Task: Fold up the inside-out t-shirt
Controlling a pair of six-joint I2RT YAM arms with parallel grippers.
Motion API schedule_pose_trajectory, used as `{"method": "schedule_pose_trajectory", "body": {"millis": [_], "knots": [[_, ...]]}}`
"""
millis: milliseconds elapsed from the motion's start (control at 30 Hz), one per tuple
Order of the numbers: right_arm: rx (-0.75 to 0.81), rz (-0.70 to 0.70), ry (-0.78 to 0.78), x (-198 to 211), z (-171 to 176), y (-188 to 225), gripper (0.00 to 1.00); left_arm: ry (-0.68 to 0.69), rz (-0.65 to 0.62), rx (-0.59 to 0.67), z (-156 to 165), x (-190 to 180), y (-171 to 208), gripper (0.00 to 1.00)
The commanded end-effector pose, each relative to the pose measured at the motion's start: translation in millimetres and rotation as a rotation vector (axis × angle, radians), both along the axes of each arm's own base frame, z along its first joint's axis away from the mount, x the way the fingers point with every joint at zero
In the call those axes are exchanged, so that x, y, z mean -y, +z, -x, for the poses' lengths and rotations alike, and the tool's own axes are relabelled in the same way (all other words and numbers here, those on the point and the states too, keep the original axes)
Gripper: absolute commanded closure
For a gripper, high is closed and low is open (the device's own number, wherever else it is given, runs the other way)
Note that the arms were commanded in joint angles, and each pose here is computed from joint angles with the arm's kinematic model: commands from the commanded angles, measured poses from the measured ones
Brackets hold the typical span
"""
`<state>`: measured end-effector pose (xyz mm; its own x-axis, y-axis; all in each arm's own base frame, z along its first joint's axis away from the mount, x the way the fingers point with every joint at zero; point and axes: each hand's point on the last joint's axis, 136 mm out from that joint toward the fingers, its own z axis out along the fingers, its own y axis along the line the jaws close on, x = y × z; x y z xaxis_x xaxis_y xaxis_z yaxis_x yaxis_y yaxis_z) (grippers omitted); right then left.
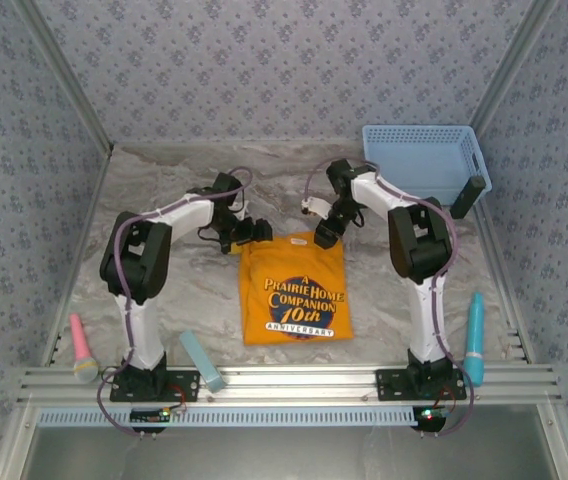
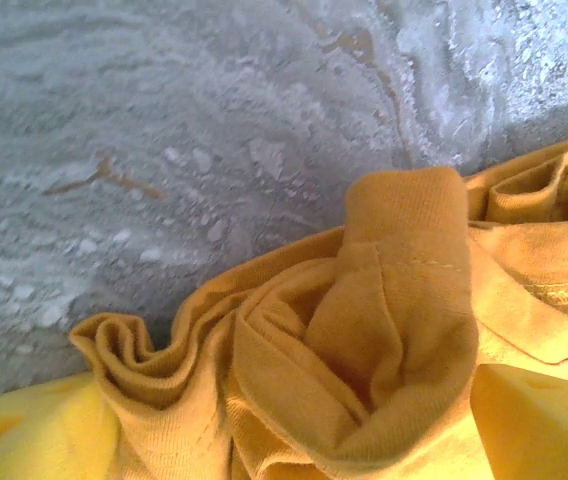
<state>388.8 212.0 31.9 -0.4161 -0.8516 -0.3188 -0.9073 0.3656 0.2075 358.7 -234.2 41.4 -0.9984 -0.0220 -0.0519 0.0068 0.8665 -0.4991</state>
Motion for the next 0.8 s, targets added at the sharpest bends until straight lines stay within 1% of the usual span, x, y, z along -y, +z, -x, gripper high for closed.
{"method": "schedule_pose_trajectory", "body": {"millis": [0,33,133,167,233,267,300,367,400,500,533,633,700,767], "knots": [[-0.058,0.002,0.087,-5.2,14.9,-9.1,0.56,-0.049,-0.016,-0.055,11.2,4.5,-13.9,0.16],[-0.063,0.01,0.09,-5.3,16.1,-11.8,0.59,-0.055,-0.023,-0.058,11.2,4.5,-16.6,0.22],[-0.07,0.022,0.091,-5.4,17.3,-15.0,0.74,-0.091,-0.031,-0.072,11.1,9.2,-22.6,0.46],[-0.074,0.011,0.089,-6.6,17.6,-13.9,0.8,-0.114,-0.022,-0.069,11.0,13.2,-22.9,0.56],[-0.083,-0.031,0.077,-9.5,18.4,-4.6,0.94,-0.153,-0.01,-0.045,6.7,19.1,-20.8,0.73],[-0.08,-0.062,0.068,-10.8,17.1,2.9,1.0,-0.175,-0.011,-0.052,10.2,18.5,-18.3,0.79],[-0.073,-0.097,0.057,-11.8,15.2,12.4,1.0,-0.195,-0.008,-0.02,6.8,19.0,-12.2,0.83],[-0.051,-0.179,0.047,-15.2,12.5,35.1,1.0,-0.243,0.018,0.06,2.0,21.4,7.1,0.88],[-0.028,-0.214,0.045,-16.4,10.3,48.2,1.0,-0.267,0.065,0.137,-6.4,27.1,23.6,0.9],[0.07,-0.291,0.038,-18.2,-0.8,87.5,1.0,-0.362,0.207,0.301,-13.8,38.6,78.7,0.92],[0.11,-0.314,0.038,-18.6,-5.2,101.7,1.0,-0.399,0.234,0.355,-15.7,40.8,97.1,0.92],[0.274,-0.349,0.028,-17.2,-26.0,146.2,1.0,-0.464,0.231,0.502,-29.8,39.0,147.5,0.93],[0.409,-0.337,0.015,-13.6,-42.2,175.5,1.0,-0.503,0.241,0.603,-37.0,37.1,181.6,0.93],[0.541,-0.313,-0.001,-7.6,-55.4,205.6,1.0,-0.565,0.236,0.748,-40.5,36.2,215.6,0.94]]}}
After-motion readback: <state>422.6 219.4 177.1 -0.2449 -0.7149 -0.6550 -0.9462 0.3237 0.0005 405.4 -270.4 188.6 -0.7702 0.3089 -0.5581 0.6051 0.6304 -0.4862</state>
